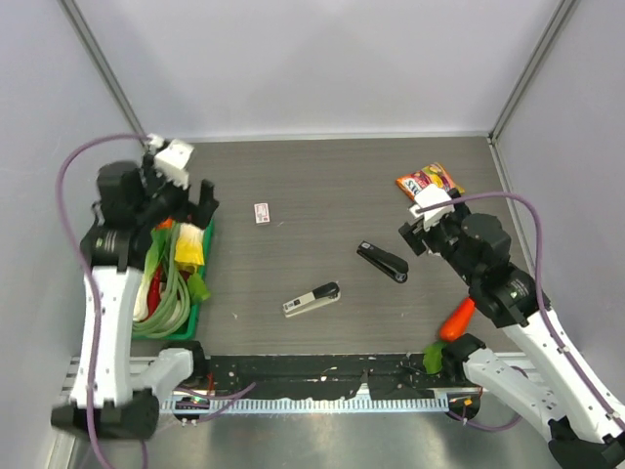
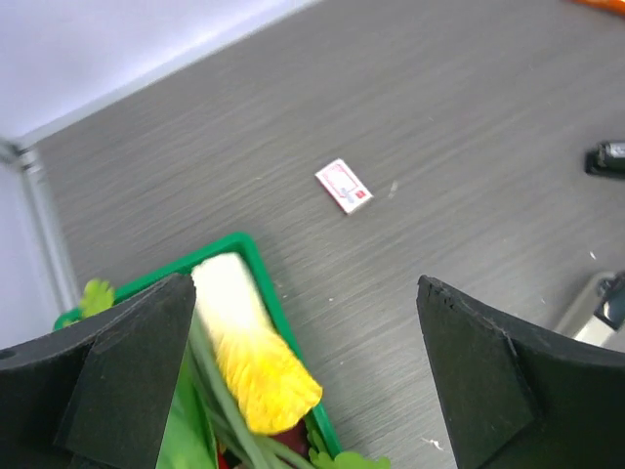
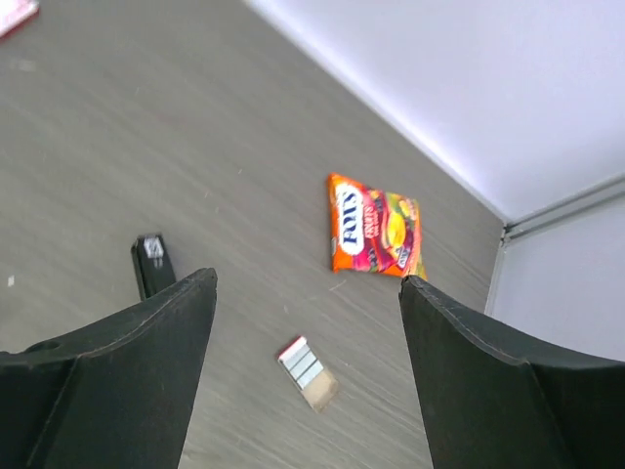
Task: Load the staples into the stapler
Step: Reset both arms
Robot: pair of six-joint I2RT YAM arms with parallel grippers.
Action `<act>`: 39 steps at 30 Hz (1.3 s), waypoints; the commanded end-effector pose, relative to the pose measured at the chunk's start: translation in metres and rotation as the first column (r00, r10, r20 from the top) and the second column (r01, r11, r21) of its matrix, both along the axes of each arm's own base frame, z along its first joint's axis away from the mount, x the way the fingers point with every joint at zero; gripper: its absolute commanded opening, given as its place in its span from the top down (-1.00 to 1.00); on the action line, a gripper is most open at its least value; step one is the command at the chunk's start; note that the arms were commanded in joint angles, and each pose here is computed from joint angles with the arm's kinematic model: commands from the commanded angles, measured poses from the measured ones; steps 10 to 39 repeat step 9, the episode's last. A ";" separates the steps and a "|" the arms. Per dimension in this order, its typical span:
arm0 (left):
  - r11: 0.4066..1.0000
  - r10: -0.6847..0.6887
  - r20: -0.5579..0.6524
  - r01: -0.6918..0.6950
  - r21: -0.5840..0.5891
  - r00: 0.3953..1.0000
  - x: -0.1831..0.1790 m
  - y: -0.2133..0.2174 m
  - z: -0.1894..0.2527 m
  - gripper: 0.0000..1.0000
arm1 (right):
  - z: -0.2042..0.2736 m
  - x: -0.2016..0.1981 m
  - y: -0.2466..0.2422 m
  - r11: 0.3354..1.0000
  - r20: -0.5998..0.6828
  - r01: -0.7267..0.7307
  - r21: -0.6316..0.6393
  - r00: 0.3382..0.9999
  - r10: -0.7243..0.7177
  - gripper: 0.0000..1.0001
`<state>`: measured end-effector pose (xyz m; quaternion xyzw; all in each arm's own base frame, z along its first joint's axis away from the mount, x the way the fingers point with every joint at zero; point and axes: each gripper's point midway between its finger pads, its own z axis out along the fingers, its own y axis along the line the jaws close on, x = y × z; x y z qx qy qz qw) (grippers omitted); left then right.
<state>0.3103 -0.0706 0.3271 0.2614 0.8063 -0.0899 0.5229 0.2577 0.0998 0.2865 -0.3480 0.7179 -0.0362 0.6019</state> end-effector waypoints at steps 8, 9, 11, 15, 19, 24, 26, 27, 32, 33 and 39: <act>0.935 0.274 0.165 -0.222 -0.277 0.947 -0.026 0.053 0.026 -0.99 | 0.108 0.008 -0.035 0.914 0.238 0.199 0.353 0.926 -0.294 -0.61; 0.935 0.274 0.171 -0.221 -0.279 0.946 -0.028 0.052 0.030 -0.99 | 0.114 0.007 -0.038 0.909 0.249 0.204 0.364 0.919 -0.306 -0.64; 0.935 0.274 0.171 -0.221 -0.279 0.946 -0.028 0.052 0.030 -0.99 | 0.114 0.007 -0.038 0.909 0.249 0.204 0.364 0.919 -0.306 -0.64; 0.935 0.274 0.171 -0.221 -0.279 0.946 -0.028 0.052 0.030 -0.99 | 0.114 0.007 -0.038 0.909 0.249 0.204 0.364 0.919 -0.306 -0.64; 0.935 0.274 0.171 -0.221 -0.279 0.946 -0.028 0.052 0.030 -0.99 | 0.114 0.007 -0.038 0.909 0.249 0.204 0.364 0.919 -0.306 -0.64; 0.935 0.274 0.171 -0.221 -0.279 0.946 -0.028 0.052 0.030 -0.99 | 0.114 0.007 -0.038 0.909 0.249 0.204 0.364 0.919 -0.306 -0.64; 0.935 0.274 0.171 -0.221 -0.279 0.946 -0.028 0.052 0.030 -0.99 | 0.114 0.007 -0.038 0.909 0.249 0.204 0.364 0.919 -0.306 -0.64; 0.935 0.274 0.171 -0.221 -0.279 0.946 -0.028 0.052 0.030 -0.99 | 0.114 0.007 -0.038 0.909 0.249 0.204 0.364 0.919 -0.306 -0.64; 0.935 0.274 0.171 -0.221 -0.279 0.946 -0.028 0.052 0.030 -0.99 | 0.114 0.007 -0.038 0.909 0.249 0.204 0.364 0.919 -0.306 -0.64; 0.935 0.274 0.171 -0.221 -0.279 0.946 -0.028 0.052 0.030 -0.99 | 0.114 0.007 -0.038 0.909 0.249 0.204 0.364 0.919 -0.306 -0.64; 0.935 0.274 0.171 -0.221 -0.279 0.946 -0.028 0.052 0.030 -0.99 | 0.114 0.007 -0.038 0.909 0.249 0.204 0.364 0.919 -0.306 -0.64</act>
